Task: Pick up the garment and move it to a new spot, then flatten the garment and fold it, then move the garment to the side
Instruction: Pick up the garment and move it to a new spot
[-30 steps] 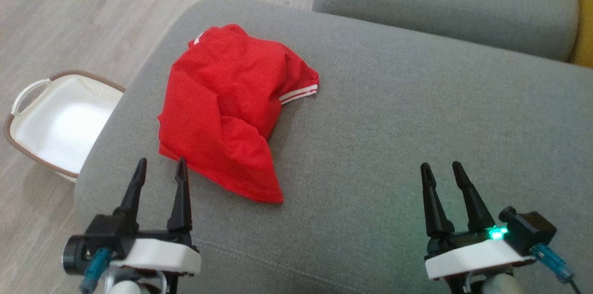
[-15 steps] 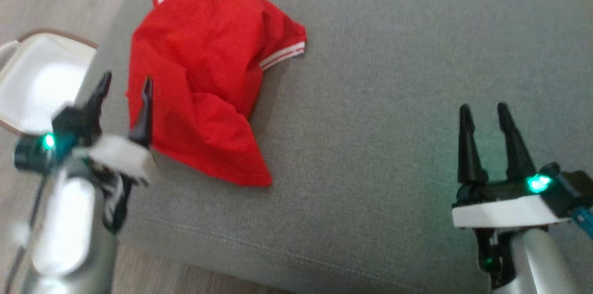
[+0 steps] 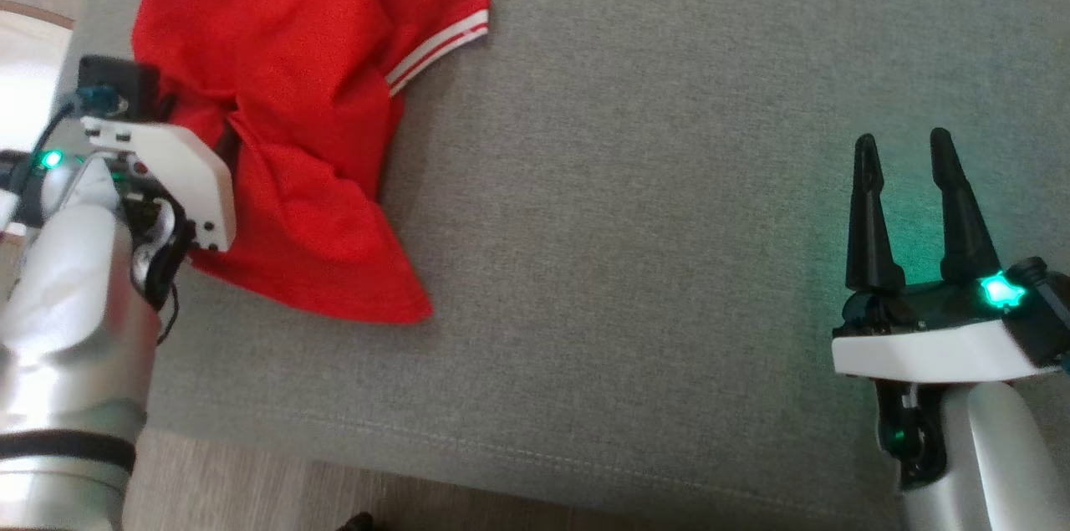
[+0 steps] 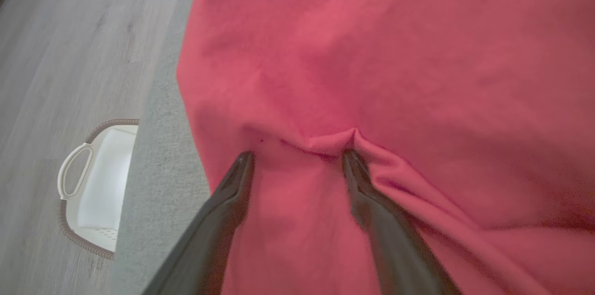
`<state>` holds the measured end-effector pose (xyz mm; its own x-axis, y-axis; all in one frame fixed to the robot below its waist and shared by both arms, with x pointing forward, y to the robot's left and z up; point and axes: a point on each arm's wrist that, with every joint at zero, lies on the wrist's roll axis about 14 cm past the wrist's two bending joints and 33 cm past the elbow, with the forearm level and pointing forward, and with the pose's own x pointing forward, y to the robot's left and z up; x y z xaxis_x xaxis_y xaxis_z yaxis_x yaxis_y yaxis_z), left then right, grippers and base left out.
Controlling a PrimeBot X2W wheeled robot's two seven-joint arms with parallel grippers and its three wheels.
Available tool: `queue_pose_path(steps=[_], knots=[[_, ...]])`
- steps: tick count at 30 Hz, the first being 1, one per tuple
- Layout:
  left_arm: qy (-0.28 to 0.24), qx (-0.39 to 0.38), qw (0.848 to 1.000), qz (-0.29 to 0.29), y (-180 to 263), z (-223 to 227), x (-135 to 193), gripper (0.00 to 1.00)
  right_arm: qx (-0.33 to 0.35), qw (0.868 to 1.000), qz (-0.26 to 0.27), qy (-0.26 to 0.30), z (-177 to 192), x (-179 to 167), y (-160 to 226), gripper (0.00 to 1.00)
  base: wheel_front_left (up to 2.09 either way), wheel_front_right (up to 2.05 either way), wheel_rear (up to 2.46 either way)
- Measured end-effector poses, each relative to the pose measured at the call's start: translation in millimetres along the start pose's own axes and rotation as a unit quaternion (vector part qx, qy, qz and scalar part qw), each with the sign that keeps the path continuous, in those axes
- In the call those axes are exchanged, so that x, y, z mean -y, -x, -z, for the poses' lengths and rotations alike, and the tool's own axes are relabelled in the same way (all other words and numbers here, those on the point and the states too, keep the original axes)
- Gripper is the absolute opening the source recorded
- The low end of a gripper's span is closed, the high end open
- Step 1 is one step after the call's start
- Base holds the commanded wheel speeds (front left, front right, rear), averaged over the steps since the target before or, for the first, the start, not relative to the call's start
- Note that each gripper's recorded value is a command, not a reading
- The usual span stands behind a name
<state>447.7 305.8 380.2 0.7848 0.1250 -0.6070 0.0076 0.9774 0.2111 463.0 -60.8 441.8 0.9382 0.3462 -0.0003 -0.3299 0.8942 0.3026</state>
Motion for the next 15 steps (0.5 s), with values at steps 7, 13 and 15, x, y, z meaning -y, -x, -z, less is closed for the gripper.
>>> queue_pose_path(steps=[7,13,15], knots=[[0.003,-0.049,0.999,0.022,-15.8,14.1,10.9,0.00,-0.005,1.000,0.017,0.004,3.2,12.4,4.3,1.00,0.00,0.00,0.00],[0.013,-0.021,1.000,0.018,-11.8,7.2,5.3,0.00,0.008,1.000,0.014,0.008,-6.8,10.0,1.1,1.00,0.00,0.00,0.00],[0.013,0.007,1.000,0.013,-7.9,-3.3,0.9,0.00,0.010,1.000,0.012,0.007,-9.2,7.8,2.6,1.00,0.00,0.00,0.00]])
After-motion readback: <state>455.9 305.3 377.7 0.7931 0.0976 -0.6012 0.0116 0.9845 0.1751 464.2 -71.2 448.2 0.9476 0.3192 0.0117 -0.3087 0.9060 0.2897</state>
